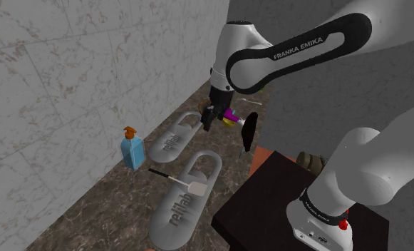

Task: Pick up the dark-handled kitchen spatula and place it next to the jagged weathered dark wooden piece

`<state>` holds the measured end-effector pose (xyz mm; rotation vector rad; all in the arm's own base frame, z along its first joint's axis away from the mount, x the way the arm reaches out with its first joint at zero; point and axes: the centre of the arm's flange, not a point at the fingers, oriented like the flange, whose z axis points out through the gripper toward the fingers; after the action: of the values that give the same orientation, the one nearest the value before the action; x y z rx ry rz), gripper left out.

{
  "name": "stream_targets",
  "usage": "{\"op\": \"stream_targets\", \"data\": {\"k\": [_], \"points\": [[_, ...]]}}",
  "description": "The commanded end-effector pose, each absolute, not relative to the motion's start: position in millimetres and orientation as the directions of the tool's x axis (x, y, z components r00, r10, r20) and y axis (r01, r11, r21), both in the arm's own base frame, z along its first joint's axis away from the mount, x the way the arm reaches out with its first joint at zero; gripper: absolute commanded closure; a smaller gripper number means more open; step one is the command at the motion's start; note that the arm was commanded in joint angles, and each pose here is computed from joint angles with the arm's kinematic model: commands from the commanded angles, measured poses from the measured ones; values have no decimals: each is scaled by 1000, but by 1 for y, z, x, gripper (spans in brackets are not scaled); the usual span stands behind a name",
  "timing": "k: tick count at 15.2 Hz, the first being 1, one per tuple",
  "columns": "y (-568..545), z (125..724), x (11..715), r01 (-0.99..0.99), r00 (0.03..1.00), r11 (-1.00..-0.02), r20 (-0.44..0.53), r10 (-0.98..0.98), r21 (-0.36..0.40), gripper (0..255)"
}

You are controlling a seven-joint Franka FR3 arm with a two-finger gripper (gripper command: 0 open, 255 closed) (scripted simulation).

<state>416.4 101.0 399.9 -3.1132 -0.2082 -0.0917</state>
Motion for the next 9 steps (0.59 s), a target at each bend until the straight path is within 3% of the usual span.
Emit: {"op": "stream_targets", "data": {"k": [1, 9], "points": [[113, 379, 425, 155, 986, -988, 57, 154, -14, 0], [159, 288, 456, 235, 971, -972, 39, 235, -7, 0]]}}
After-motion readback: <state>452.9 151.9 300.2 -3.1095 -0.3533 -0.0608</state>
